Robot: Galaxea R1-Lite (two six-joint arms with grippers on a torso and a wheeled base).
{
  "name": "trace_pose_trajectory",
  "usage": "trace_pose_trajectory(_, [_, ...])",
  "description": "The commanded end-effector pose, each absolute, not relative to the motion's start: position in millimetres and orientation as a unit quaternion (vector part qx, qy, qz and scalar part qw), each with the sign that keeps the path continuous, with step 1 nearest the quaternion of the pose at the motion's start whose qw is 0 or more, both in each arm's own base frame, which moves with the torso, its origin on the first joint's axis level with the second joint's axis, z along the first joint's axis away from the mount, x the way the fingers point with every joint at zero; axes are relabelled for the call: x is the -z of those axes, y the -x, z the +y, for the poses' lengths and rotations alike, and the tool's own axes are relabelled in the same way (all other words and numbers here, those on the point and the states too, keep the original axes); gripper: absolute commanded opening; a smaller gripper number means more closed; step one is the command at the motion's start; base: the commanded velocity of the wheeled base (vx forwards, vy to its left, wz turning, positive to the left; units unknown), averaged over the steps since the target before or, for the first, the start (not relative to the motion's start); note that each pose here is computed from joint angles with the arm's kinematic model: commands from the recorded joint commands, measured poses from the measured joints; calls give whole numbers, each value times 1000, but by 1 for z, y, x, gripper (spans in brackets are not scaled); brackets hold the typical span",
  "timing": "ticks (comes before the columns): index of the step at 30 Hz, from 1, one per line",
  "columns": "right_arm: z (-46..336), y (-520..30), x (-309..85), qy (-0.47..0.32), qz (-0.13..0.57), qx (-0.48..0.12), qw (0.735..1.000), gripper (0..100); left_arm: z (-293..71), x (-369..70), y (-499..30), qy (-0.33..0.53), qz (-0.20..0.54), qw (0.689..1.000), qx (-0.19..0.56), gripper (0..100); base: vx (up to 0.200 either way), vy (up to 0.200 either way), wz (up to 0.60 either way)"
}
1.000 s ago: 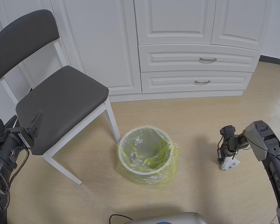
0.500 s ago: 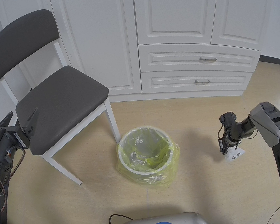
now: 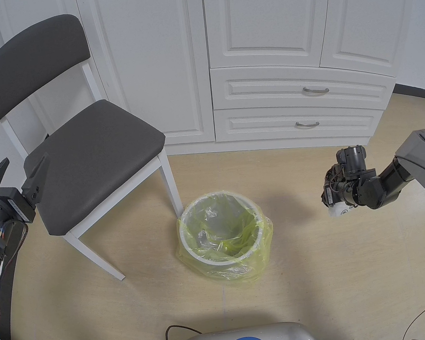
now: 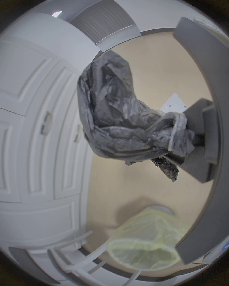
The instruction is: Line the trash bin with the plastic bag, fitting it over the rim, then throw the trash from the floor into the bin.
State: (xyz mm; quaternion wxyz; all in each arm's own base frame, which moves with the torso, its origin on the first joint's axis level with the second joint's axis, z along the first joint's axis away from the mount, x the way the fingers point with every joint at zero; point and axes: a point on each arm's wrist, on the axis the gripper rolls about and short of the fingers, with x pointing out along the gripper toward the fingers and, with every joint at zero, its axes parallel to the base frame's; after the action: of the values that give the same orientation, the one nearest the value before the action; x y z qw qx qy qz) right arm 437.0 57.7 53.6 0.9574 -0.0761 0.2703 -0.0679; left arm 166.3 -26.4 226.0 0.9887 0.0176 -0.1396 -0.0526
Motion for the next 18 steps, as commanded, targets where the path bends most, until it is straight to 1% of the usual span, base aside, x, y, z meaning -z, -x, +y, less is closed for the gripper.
trace_pose_trajectory(1, [77,-400,-108,74,195,22,978,0,-30,-238,-148,-27,-177,982,67,100,0,0,0])
trace_pose_trajectory(7, [89,-374,-130,73,121,-7,990,0,-30,-241,-143,-39,-189,979,68,100,0,0,0])
trace_pose_trajectory(9, [96,-362,-140,65,70,-26,995,0,-29,-243,-141,-43,-194,978,66,100,0,0,0])
trace_pose_trajectory(18, [109,-328,-160,71,-48,-55,995,0,-28,-248,-135,-44,-209,975,63,100,0,0,0])
